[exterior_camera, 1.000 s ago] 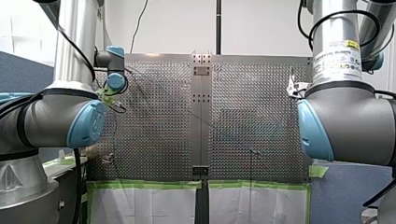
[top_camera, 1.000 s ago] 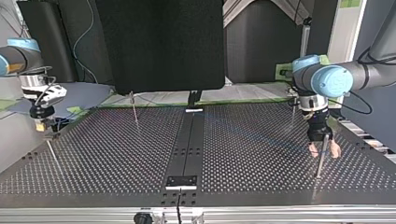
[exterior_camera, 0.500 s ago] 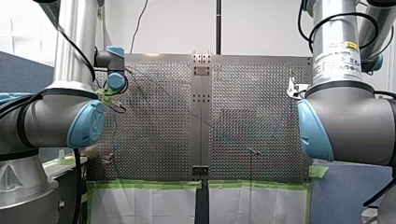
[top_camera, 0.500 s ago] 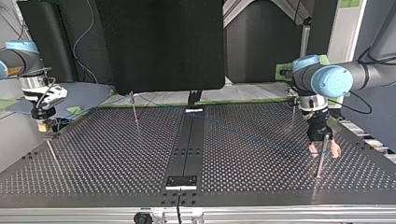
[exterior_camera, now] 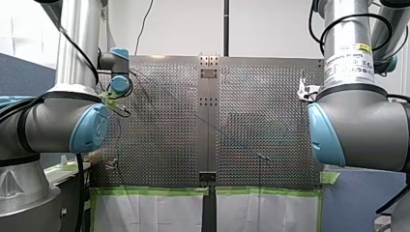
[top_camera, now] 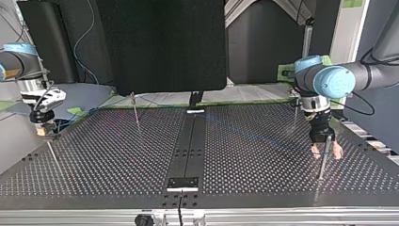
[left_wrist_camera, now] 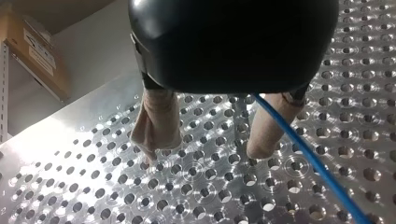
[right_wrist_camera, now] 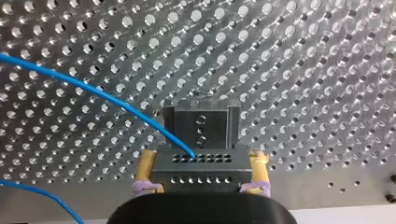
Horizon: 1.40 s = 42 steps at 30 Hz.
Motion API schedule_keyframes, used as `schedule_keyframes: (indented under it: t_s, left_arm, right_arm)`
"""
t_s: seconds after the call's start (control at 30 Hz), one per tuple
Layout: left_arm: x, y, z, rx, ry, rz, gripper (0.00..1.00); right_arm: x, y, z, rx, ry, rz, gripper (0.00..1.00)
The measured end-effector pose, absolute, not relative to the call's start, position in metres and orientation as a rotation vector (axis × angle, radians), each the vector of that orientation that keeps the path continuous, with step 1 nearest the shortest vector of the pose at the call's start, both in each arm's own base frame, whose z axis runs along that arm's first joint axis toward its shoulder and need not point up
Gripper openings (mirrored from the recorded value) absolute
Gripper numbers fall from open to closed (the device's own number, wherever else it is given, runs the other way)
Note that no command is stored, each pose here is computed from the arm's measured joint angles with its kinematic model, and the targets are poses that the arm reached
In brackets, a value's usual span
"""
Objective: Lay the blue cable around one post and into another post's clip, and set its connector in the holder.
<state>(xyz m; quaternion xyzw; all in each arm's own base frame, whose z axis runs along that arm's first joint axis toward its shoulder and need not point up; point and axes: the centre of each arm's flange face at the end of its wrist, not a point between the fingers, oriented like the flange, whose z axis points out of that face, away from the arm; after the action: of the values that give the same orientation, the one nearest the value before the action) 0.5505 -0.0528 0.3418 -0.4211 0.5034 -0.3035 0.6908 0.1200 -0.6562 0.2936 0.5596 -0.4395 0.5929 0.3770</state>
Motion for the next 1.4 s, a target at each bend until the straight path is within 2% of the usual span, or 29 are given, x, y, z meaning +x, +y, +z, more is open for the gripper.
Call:
schedule_keyframes:
  t_s: [0.4,0.73,1.4]
  left_arm:
    - [0.551,-0.053,0.342,-0.942,1.125,-0.678,1.00]
    - [0.551,-0.053,0.342,-0.941,1.126,-0.677,1.00]
    - [0.551,-0.052,0.342,-0.941,1.125,-0.676,1.00]
  right_arm:
    - [0.123,-0.667,0.284,1.448,-1.137,1.534,0.11]
    - [0.127,-0.672,0.291,1.448,-1.117,1.601,0.11]
    - [0.125,-0.676,0.288,1.432,-1.129,1.619,0.11]
